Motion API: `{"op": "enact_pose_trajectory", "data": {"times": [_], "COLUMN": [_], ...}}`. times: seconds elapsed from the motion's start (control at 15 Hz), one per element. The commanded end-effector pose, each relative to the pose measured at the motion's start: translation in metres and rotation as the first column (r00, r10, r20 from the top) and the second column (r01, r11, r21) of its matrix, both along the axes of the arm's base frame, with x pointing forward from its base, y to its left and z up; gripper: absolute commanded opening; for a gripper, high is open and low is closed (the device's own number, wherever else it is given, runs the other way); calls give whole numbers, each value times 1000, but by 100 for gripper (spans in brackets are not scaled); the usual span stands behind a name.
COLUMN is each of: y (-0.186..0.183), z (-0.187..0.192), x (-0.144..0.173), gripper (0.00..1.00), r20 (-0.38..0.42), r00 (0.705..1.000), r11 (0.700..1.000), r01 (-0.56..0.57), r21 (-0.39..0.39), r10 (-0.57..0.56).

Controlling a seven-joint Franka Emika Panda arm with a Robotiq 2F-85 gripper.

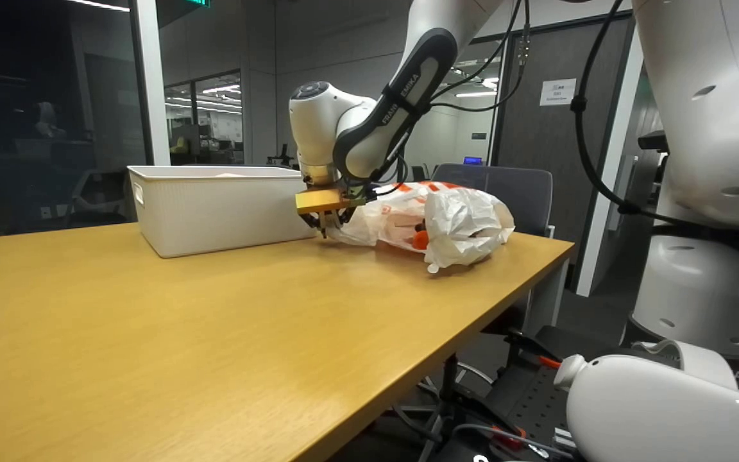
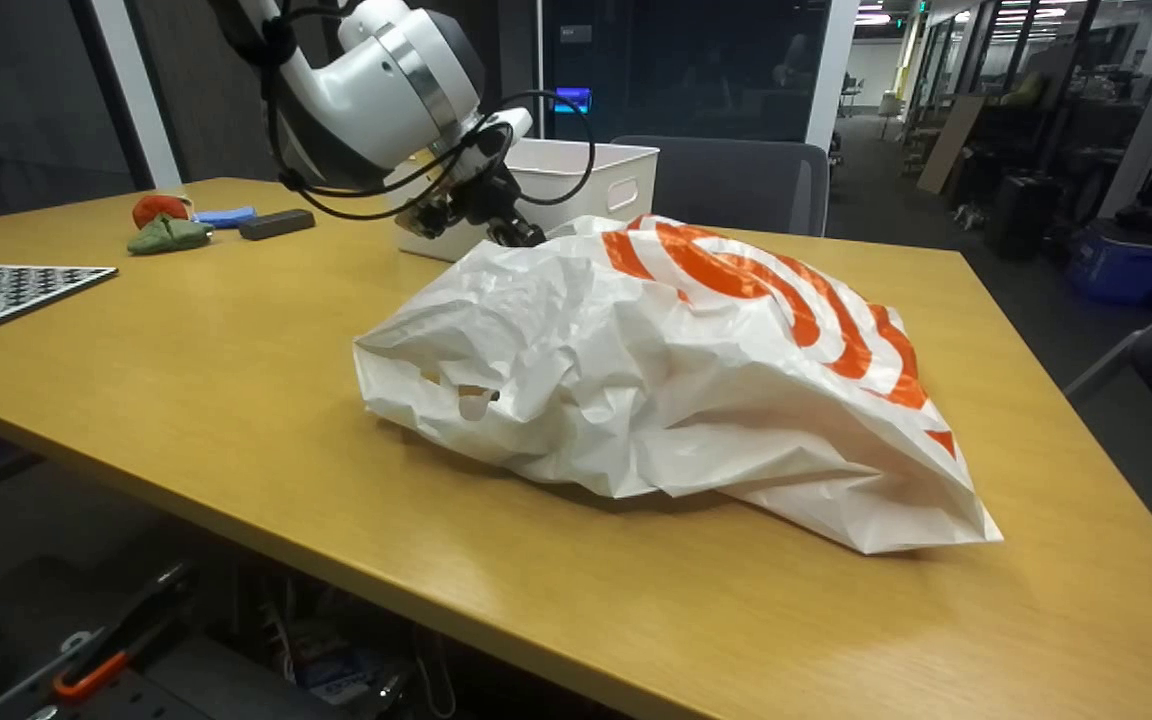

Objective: Put the two shirts in the white basket and then put the yellow container and toy moose in the plastic bag

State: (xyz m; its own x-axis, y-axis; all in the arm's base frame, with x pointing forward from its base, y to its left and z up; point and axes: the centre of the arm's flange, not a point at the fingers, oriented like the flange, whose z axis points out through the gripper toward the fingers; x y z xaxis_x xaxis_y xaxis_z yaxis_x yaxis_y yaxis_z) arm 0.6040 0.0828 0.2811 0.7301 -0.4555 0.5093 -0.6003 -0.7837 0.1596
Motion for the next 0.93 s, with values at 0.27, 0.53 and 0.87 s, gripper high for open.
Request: {"op": "enact_pose_trajectory", "data": {"times": [0.27, 0.53, 0.87], "y": [6, 49, 125], "z": [24, 63, 123], "x": [-21, -62, -117], "gripper": [0, 0, 0], "r20": [-54, -168, -203], "r00": [998, 975, 900], "r11": [994, 953, 837], "r01": [-7, -94, -250], "r21": [113, 288, 488], "r10": [13, 147, 387]}}
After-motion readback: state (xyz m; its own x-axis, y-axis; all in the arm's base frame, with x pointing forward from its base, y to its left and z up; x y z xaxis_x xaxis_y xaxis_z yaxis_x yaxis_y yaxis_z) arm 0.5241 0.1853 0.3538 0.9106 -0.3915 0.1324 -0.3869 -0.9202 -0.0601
